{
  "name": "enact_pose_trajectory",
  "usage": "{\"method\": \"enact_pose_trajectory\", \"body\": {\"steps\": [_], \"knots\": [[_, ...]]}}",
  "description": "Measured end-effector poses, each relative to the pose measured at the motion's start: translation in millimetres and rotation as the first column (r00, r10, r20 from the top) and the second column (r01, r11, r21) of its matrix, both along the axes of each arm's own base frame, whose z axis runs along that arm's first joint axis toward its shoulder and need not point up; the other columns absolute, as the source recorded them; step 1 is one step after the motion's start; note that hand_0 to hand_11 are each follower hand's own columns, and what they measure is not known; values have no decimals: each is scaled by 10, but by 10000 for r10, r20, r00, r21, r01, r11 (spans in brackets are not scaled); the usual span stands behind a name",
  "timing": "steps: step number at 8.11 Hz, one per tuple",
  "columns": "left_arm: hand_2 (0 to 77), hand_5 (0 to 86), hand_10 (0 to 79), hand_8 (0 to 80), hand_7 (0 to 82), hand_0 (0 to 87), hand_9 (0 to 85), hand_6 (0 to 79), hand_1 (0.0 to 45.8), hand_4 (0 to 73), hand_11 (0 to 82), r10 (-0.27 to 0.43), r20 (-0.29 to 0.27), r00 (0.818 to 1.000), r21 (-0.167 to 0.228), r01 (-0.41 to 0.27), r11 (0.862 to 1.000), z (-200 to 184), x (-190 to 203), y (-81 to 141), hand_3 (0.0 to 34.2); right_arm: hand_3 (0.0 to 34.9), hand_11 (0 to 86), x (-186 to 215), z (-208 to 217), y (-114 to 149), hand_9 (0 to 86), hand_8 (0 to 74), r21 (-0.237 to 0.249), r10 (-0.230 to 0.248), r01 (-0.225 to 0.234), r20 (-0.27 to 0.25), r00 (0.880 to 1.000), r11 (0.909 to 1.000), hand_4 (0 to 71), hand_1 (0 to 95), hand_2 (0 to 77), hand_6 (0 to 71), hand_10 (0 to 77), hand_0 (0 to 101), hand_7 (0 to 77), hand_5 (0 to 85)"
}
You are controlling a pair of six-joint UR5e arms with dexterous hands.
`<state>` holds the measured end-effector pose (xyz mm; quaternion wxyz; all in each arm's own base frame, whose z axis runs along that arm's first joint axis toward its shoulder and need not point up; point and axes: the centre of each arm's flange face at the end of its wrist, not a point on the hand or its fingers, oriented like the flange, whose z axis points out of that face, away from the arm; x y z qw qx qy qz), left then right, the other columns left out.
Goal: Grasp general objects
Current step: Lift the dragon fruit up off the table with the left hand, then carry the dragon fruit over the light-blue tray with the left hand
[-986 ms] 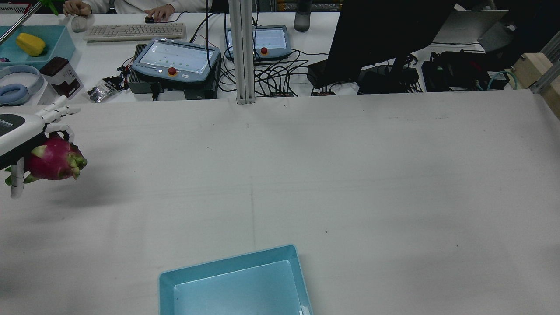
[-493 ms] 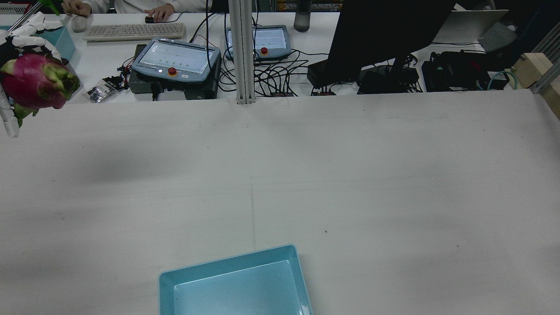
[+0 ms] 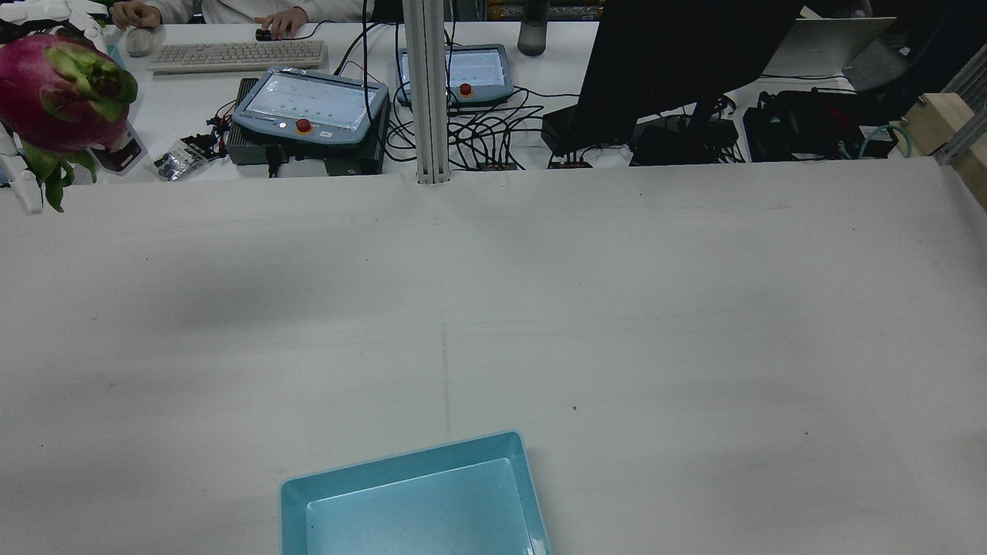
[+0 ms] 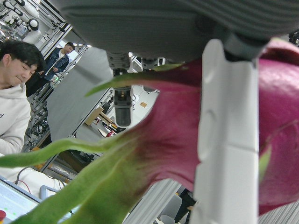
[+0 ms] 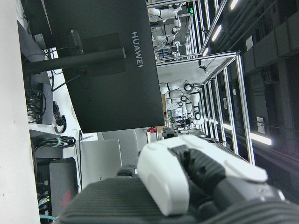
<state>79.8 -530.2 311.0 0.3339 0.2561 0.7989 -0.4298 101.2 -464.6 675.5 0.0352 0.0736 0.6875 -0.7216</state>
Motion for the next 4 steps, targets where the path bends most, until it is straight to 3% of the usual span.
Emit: {"method": "enact_pose_trajectory", "body": {"steps": [2,3,4], "knots": [[0,540,327,11,698,456,344,213,0,180,344,1127,-1298,9851,-198,-1162,9930,-21,279,28,0,0,5,2,0,0,5,0,0,4,-4,0,10000,10000,0,949,774,0,0,0,0,0],[0,540,327,11,698,395,485,311,0,180,600,1816,-1812,9665,-143,-1873,9822,-88,482,70,0,0,0,1,0,0,5,0,0,-1,1,0,10000,10000,0,949,774,0,0,0,0,0],[0,540,327,11,698,393,485,311,0,185,600,2454,-2067,9471,-31,-2514,9679,-186,692,114,0,0,5,1,0,0,5,0,0,-3,3,0,10000,10000,0,949,774,0,0,0,0,0]]}}
